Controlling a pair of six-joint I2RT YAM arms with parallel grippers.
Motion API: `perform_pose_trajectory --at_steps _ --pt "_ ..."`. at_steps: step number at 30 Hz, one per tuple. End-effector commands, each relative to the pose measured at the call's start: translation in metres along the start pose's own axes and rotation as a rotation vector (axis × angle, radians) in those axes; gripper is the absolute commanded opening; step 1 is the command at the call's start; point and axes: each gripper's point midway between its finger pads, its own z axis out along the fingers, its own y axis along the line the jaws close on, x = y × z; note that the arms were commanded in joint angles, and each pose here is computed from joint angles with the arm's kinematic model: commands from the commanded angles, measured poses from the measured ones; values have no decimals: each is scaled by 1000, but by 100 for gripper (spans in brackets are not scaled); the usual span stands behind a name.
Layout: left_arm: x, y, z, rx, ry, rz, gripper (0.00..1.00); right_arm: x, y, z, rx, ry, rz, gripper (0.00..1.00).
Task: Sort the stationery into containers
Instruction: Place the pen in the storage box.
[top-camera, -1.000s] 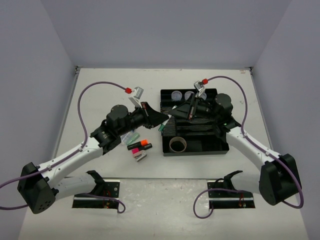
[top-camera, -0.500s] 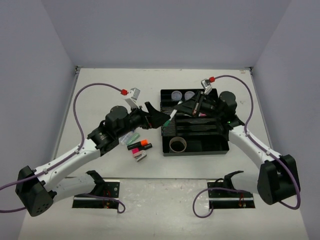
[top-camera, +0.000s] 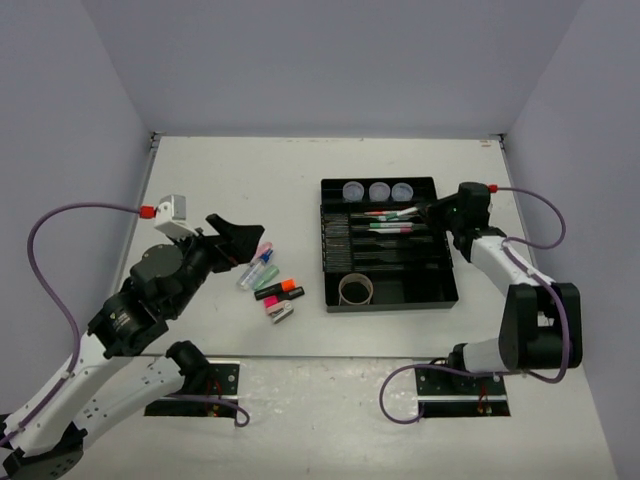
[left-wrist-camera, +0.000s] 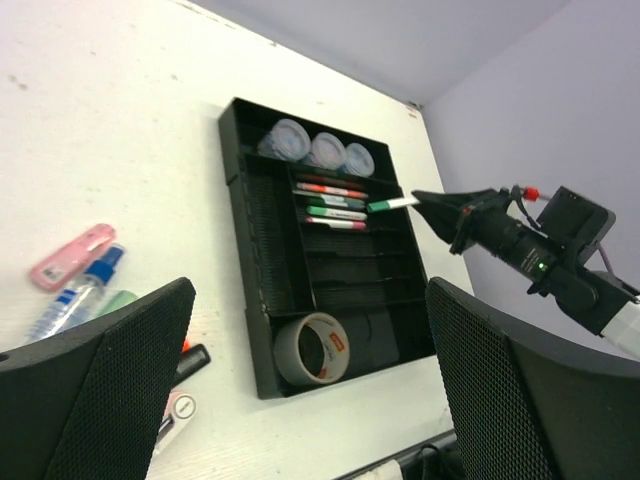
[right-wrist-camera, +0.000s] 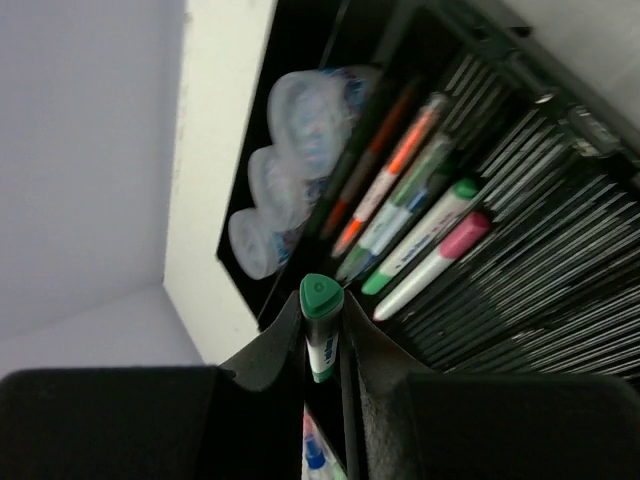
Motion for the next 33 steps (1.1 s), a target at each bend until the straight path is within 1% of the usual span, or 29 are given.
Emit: perform_pose_trajectory --at_steps 1,3,7,13,17,21,23,25,26,30,33 --pt "2 37 -13 -143 6 83 100 -19 -24 20 157 -99 105 0" --pt "6 41 -16 -142 15 89 100 -10 -25 26 129 -53 106 0" --pt "11 49 -18 -160 21 103 100 -1 -19 32 56 -16 118 0" --pt "20 49 -14 -142 52 132 100 9 -17 46 34 42 157 0" --pt "24 51 -14 -143 60 142 100 21 -22 54 51 78 160 7" --pt "22 54 -15 -149 48 147 100 32 -25 54 51 76 153 9" --pt "21 54 -16 -148 44 153 100 35 -25 55 50 80 154 13" --pt "20 54 -16 -147 41 157 100 38 -23 57 50 93 160 21" --pt "20 54 -16 -147 42 157 100 38 -23 57 50 94 159 22" --pt "22 58 -16 -156 42 161 100 42 -24 58 64 103 160 31" --pt "23 60 -16 -161 41 163 100 44 -27 57 71 102 161 35"
